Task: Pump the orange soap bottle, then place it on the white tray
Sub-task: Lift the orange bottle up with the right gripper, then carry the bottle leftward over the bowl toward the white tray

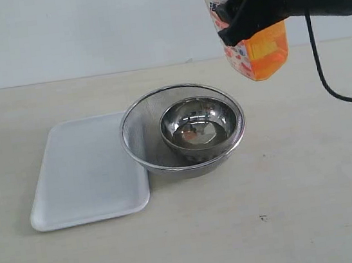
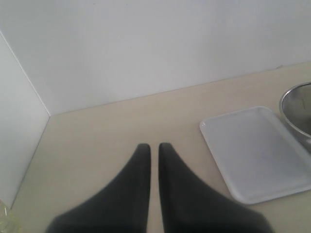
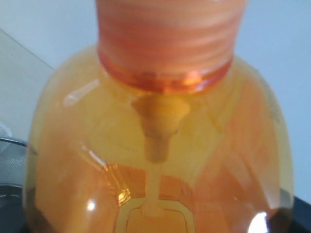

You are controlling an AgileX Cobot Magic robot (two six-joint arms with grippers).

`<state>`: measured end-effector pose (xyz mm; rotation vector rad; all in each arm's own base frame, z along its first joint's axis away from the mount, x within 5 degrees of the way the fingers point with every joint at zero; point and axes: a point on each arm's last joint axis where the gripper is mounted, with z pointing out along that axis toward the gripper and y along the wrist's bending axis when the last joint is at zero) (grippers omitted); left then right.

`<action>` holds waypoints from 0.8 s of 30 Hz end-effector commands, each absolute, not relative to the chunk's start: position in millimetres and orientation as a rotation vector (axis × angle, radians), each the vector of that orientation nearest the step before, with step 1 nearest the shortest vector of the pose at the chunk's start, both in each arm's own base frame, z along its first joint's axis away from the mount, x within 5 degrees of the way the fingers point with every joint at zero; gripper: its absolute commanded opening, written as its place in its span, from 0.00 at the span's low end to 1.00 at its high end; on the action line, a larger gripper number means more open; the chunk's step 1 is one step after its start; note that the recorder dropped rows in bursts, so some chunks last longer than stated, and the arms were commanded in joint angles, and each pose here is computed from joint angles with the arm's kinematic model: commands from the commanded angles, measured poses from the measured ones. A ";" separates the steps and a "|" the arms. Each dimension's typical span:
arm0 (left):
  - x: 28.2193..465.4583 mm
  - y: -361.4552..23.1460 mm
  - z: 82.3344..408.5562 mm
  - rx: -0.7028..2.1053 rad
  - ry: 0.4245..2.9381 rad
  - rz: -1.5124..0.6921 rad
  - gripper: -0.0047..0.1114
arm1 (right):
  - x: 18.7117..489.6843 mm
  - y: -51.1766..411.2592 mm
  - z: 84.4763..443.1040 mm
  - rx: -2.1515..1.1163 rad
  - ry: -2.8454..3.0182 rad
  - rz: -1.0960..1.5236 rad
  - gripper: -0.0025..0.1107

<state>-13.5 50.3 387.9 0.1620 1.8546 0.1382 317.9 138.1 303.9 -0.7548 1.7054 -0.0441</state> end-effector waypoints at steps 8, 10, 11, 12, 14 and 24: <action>-14.6 50.2 385.9 0.151 1.858 0.127 0.08 | 309.2 157.5 337.8 -0.772 1.553 -0.030 0.02; -14.6 50.2 385.9 0.151 1.858 0.127 0.08 | 302.2 170.5 337.8 -0.817 1.530 -0.007 0.02; -14.6 50.2 385.9 0.151 1.858 0.127 0.08 | 298.7 176.8 338.2 -0.830 1.518 0.008 0.02; -14.6 50.2 385.9 0.151 1.858 0.127 0.08 | 295.8 181.6 338.7 -0.839 1.507 0.019 0.02; -14.6 50.2 385.9 0.151 1.858 0.127 0.08 | 289.0 192.6 340.3 -0.856 1.477 0.044 0.02; -14.7 50.3 385.7 0.151 1.861 0.127 0.08 | 269.1 226.5 361.5 -0.918 1.413 0.150 0.02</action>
